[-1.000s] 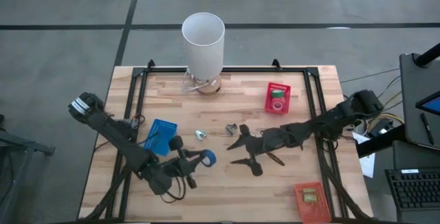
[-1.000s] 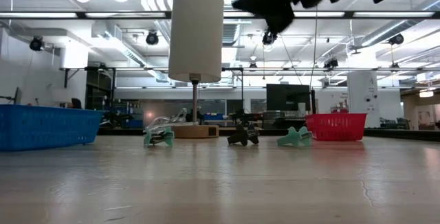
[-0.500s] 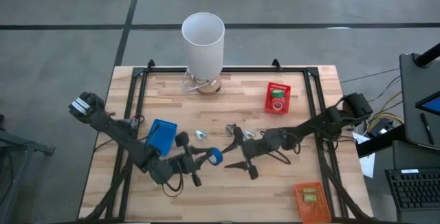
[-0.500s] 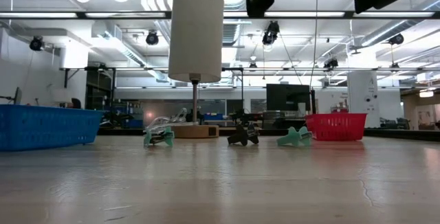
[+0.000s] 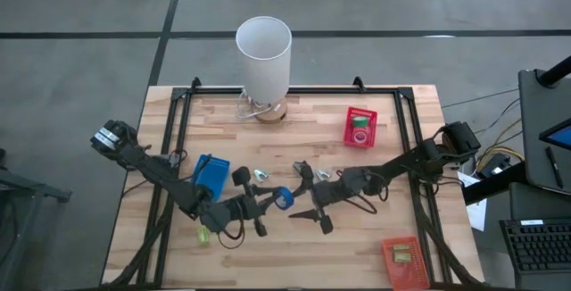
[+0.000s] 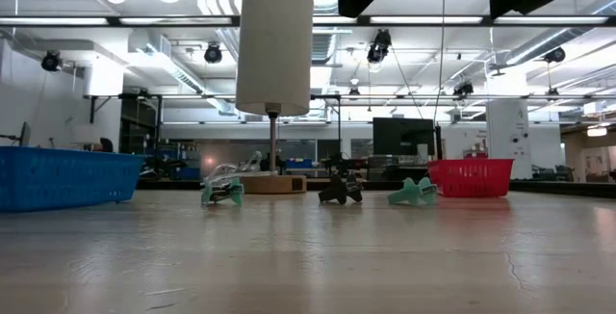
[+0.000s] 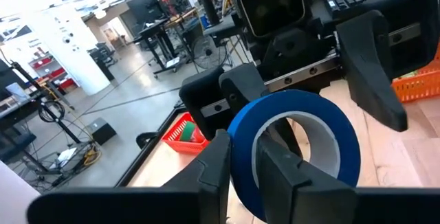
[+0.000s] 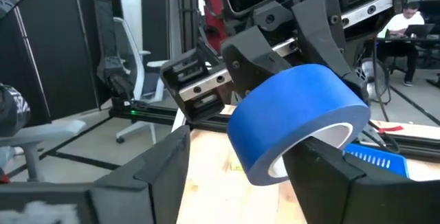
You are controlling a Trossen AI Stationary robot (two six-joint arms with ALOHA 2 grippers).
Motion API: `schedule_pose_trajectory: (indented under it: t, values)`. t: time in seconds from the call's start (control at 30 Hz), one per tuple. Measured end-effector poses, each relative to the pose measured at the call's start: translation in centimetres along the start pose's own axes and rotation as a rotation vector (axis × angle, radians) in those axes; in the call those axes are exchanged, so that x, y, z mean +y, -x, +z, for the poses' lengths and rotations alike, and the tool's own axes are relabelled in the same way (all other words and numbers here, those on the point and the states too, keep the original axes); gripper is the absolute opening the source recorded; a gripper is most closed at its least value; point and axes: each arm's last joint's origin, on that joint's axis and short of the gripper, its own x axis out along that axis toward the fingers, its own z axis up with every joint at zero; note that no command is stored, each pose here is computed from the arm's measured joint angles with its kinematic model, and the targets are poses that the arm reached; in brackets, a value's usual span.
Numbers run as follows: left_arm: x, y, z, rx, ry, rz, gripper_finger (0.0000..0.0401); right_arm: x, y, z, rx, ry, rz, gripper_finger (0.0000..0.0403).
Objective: Pick and place Stapler, Stapler remover, tape
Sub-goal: Put the blue tape into the red bin
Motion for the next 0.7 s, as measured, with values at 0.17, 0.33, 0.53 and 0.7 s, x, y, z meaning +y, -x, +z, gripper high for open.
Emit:
schedule_pose_trajectory:
  t: [0.17,0.33,0.53,0.7]
  values:
    - [0.07,-0.10,0.02,-0.003,0.005,-0.002,0.0063,-0.02,0.00,-0.01,0.001,0.000,-0.002,0.0175]
    - [0.18,-0.34,-0.09,-0.002,0.013,-0.013,0.0077,-0.05,0.01,-0.04,0.005,0.003,-0.003,0.0115]
    - [0.32,-0.54,-0.19,0.004,0.023,-0.005,0.0108,-0.03,0.01,-0.03,0.006,0.005,-0.003,0.0048]
    - [0.33,-0.54,-0.20,0.004,0.021,-0.002,0.0136,-0.37,0.03,-0.15,0.021,-0.015,-0.020,0.0030]
